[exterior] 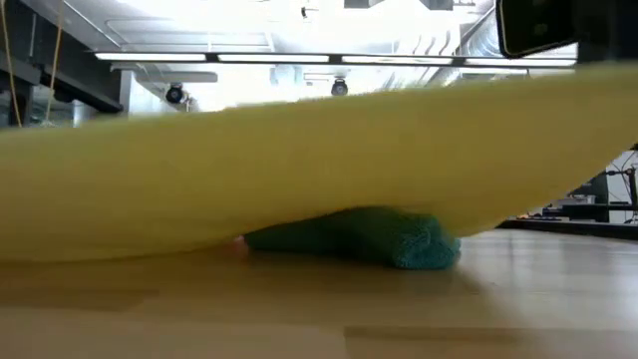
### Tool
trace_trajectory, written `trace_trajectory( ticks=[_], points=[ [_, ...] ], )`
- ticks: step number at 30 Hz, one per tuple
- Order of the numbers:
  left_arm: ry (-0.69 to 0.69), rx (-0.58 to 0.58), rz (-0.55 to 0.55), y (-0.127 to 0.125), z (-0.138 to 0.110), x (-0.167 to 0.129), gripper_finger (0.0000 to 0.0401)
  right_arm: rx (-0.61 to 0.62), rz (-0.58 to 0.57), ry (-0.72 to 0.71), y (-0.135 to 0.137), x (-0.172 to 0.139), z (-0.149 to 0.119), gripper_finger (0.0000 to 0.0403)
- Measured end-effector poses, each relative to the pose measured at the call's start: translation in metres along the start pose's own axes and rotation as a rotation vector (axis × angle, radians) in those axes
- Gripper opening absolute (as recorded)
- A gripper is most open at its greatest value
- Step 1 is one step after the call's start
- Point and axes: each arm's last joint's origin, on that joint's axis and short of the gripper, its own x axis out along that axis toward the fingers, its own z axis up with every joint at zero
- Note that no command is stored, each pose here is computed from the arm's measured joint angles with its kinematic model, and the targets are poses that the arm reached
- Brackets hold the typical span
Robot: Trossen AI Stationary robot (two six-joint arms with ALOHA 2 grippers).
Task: Fold microfiber towels
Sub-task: Fold the yellow microfiber towel
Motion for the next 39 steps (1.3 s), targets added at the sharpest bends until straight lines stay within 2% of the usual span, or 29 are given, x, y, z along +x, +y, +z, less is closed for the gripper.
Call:
trace_trajectory(
  ticks=[4,8,12,16,20,28,32,39],
  points=[
    [0.009,-0.012,-0.089,-0.007,0.001,-0.005,0.0,0.001,0.064,0.046,0.005,-0.002,0.003,0.0],
    [-0.017,0.005,-0.078,0.0,0.007,-0.023,0.0,-0.035,0.075,0.007,0.005,-0.016,0.02,0.0],
    [-0.075,0.017,0.022,0.018,0.014,-0.045,0.0,-0.037,0.001,-0.107,-0.004,-0.035,0.045,0.0],
    [-0.131,0.028,0.191,0.041,0.017,-0.066,0.0,-0.022,-0.16,-0.228,-0.022,-0.055,0.066,0.0],
    [-0.137,0.04,0.299,0.057,0.019,-0.075,0.0,-0.003,-0.268,-0.266,-0.038,-0.068,0.082,0.0],
    [-0.098,0.082,0.397,0.068,0.027,-0.069,0.0,0.037,-0.34,-0.295,-0.055,-0.07,0.103,0.0],
    [-0.047,0.087,0.458,0.072,0.026,-0.062,0.0,0.051,-0.381,-0.285,-0.06,-0.072,0.104,0.0],
    [-0.04,0.157,0.453,0.07,0.027,-0.068,0.0,0.027,-0.386,-0.302,-0.059,-0.075,0.105,0.0]
  ],
)
